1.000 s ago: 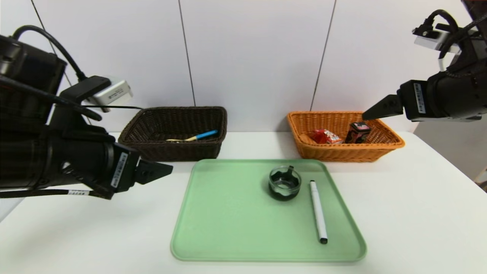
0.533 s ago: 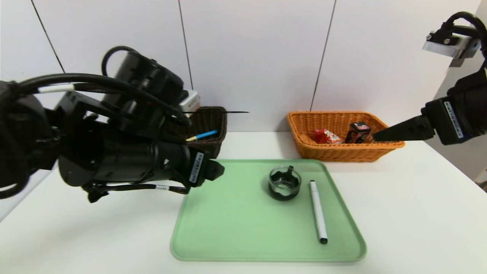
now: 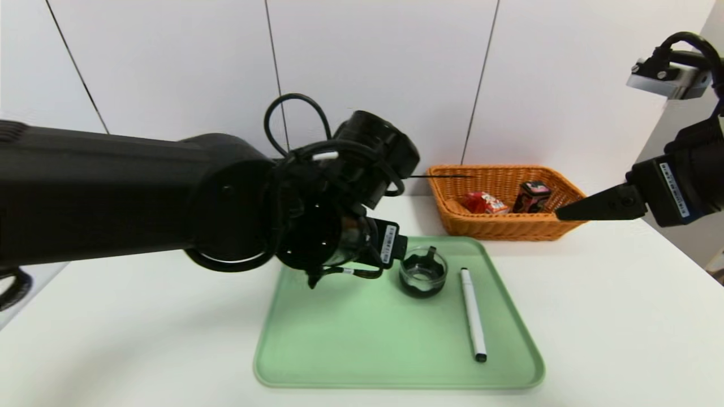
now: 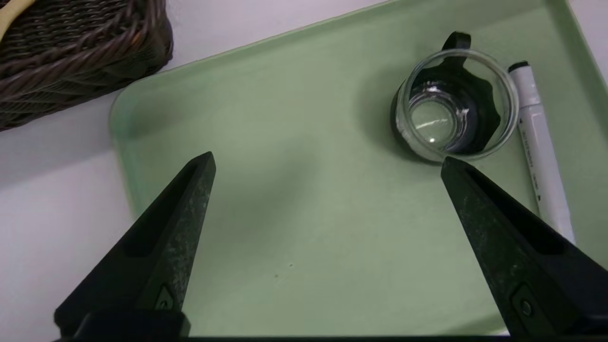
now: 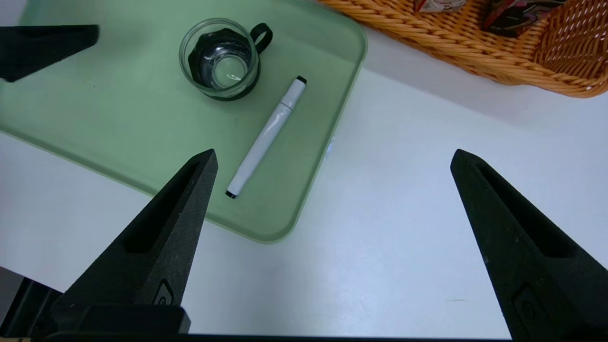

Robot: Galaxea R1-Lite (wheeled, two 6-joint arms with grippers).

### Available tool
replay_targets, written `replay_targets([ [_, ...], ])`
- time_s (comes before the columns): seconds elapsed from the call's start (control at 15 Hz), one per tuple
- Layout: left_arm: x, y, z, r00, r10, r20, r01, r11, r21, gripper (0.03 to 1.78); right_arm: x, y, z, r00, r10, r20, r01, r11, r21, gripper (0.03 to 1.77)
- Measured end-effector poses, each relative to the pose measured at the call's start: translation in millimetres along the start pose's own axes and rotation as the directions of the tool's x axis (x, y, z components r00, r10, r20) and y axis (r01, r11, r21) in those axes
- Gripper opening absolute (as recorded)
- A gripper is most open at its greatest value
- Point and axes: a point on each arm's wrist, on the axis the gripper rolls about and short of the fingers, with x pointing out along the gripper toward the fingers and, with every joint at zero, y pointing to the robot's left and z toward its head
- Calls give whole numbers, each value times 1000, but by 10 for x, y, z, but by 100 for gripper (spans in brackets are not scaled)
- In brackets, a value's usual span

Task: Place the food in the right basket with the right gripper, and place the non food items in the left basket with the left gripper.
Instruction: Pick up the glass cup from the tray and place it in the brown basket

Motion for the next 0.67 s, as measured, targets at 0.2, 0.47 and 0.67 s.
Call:
replay_targets([
  [0.2, 193, -267, -24, 999, 34, -20, -35, 999, -28, 169, 51, -1, -64, 999, -1, -33, 1, 1000, 2, 169],
  [0.47, 336, -430, -7, 996, 52, -74, -58, 995, -79, 169, 72, -3, -142, 998, -1, -59, 1, 1000, 5, 170],
  [0.67, 444, -492, -34, 991, 69, -112, -79, 992, -94, 169, 74, 1, -170, 998, 1, -65, 0, 1000, 5, 170],
])
